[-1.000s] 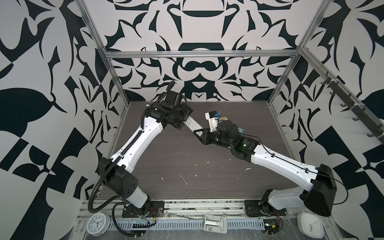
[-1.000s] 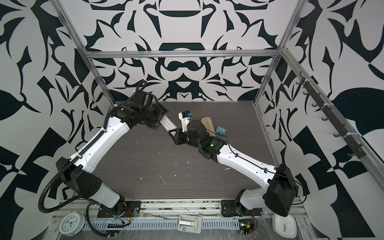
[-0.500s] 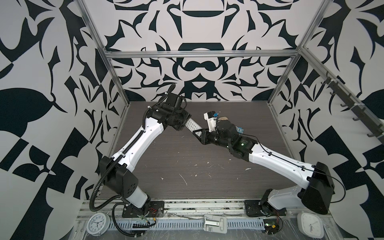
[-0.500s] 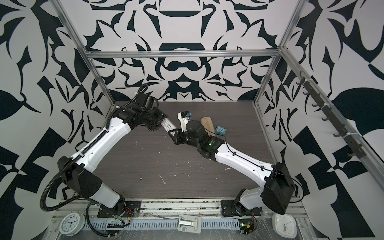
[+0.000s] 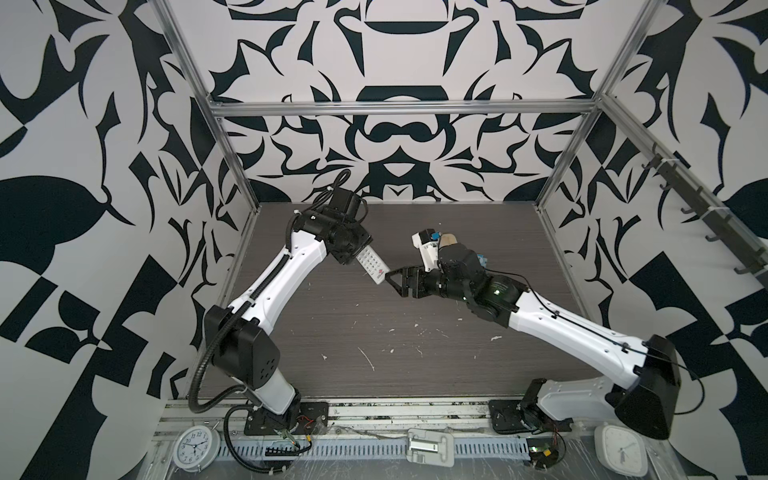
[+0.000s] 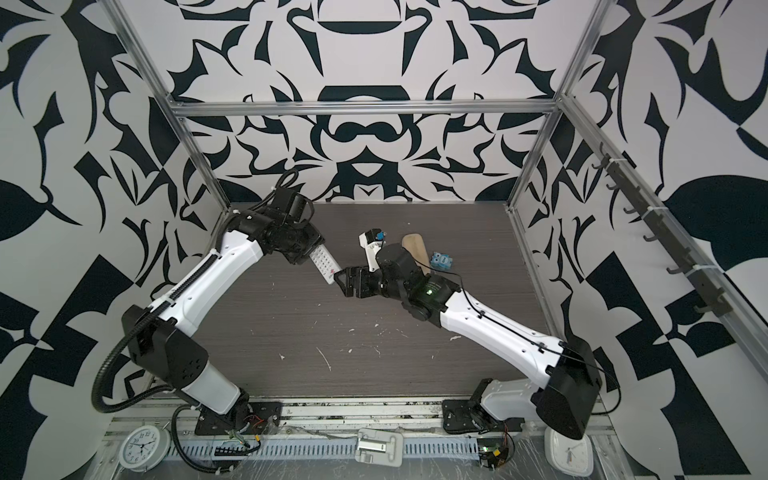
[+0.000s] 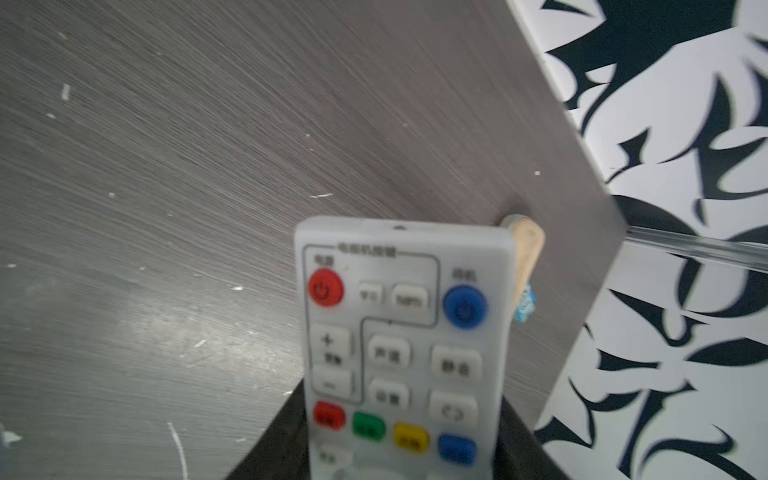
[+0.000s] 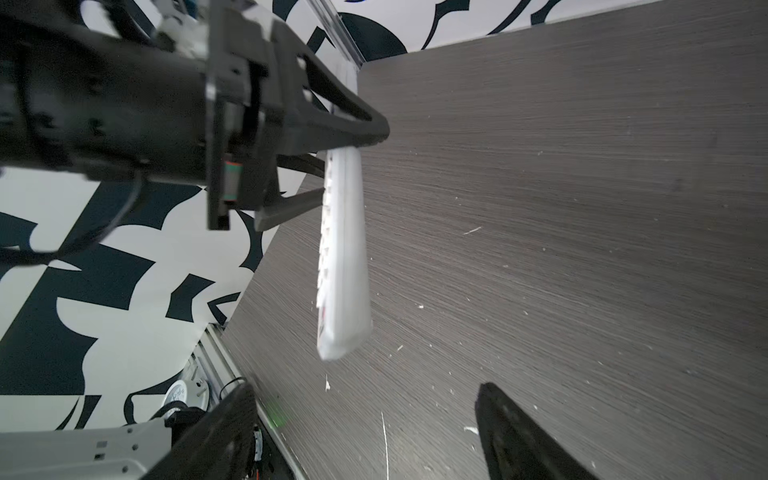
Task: Load the batteries into the remote control
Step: 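Lower the remote onto the table with the left gripper while the right gripper withdraws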
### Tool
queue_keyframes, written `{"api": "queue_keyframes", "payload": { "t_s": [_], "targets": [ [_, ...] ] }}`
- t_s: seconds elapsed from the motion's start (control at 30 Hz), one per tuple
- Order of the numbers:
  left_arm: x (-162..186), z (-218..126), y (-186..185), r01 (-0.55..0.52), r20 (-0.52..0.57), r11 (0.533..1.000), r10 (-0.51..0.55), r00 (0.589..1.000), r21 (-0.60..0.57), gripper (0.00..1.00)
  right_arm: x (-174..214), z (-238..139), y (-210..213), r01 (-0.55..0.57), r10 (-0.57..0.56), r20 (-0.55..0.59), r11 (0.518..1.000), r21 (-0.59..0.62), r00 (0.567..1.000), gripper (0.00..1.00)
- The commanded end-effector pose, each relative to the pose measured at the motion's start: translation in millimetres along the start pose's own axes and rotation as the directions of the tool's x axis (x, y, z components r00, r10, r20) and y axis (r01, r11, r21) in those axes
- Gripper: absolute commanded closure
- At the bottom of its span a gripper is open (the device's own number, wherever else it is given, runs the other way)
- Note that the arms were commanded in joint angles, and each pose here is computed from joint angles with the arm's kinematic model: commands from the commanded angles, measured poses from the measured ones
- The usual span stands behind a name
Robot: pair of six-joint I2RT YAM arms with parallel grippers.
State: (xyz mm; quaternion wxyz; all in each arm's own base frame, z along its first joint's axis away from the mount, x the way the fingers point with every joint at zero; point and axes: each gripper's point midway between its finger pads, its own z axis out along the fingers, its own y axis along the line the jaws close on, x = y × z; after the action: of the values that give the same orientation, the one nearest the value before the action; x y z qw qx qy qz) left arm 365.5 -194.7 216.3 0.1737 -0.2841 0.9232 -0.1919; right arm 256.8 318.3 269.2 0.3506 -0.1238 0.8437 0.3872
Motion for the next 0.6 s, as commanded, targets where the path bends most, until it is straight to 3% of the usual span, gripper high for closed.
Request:
{"api": "queue_keyframes", "payload": {
  "t_s": [0.0,0.23,0.37,0.57],
  "targets": [
    [19,22,28,-0.156,-0.101,0.973,0.14,0.985,-0.17,0.83,-7,-27,-3,0.057,-0.058,0.029,0.998,0.04,0.998,0.11],
    [60,65,28,-0.405,-0.223,0.863,0.349,0.91,-0.302,0.82,-14,-54,-44,0.025,-0.028,0.025,0.991,0.134,0.999,0.01],
    [82,87,19,-0.461,-0.272,0.835,0.388,0.88,-0.3,0.82,-8,-61,-75,-0.033,0.03,0.022,0.979,0.203,0.999,0.01],
    [103,115,19,-0.508,-0.307,0.804,0.422,0.853,-0.309,0.82,-3,-74,-94,-0.041,0.031,0.039,0.956,0.29,0.999,0.0]
  ]
}}
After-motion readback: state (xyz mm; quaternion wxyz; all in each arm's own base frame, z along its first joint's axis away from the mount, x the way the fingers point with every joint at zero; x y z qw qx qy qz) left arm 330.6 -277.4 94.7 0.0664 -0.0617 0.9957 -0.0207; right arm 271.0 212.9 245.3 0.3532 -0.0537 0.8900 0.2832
